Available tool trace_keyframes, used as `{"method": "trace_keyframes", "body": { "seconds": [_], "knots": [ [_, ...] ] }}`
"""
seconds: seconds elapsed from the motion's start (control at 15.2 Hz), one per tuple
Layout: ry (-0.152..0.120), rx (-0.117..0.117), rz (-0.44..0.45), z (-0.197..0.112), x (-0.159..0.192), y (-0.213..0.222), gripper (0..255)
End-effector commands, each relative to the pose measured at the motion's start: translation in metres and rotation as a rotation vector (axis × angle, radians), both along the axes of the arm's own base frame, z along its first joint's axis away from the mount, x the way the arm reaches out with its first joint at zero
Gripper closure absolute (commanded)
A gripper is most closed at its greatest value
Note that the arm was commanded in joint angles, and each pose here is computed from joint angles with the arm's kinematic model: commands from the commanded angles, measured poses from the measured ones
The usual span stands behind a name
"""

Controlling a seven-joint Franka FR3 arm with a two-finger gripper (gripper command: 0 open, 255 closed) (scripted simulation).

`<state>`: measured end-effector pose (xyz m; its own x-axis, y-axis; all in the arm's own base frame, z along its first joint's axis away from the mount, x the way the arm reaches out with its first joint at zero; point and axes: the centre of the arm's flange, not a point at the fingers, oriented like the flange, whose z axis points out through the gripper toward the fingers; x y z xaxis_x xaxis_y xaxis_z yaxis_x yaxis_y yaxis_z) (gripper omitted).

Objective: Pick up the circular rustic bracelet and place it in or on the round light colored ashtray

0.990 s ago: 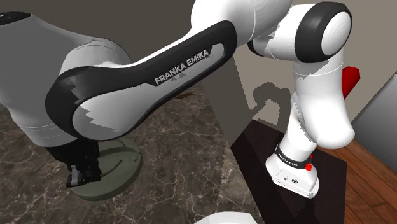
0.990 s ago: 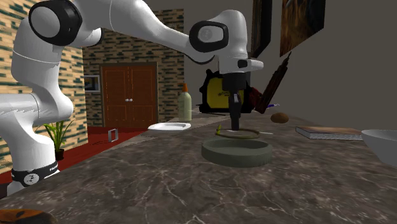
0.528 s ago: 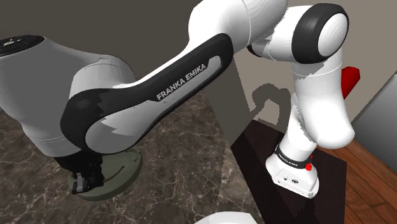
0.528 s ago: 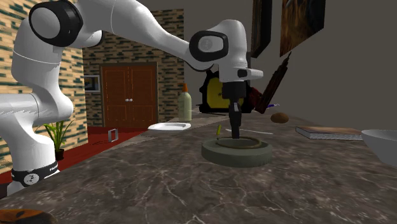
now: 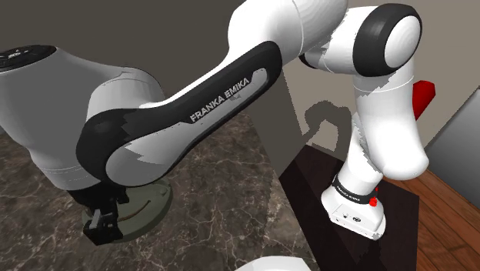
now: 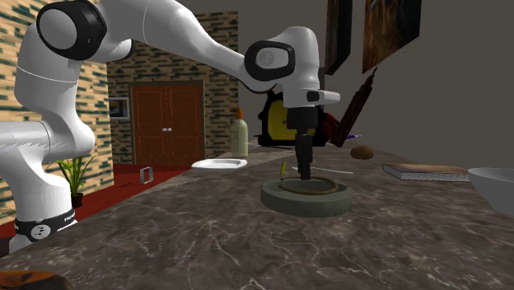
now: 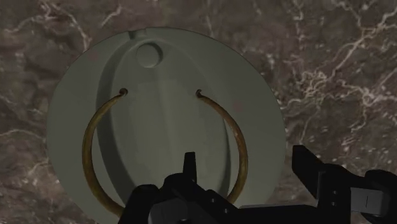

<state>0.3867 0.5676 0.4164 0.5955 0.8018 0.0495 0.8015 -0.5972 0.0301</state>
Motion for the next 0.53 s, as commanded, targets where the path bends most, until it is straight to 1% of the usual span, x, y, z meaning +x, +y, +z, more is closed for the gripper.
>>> {"method": "trace_keyframes", "body": {
  "seconds": [0.0,0.13,0.4,0.46],
  "knots": [
    [0.001,-0.001,0.0,-0.001,0.0,0.0,0],
    [0.001,-0.001,0.0,-0.002,0.0,0.002,0],
    [0.001,-0.001,0.0,0.048,-0.002,0.001,0],
    [0.001,-0.001,0.0,0.048,-0.002,0.001,0]
  ]
}}
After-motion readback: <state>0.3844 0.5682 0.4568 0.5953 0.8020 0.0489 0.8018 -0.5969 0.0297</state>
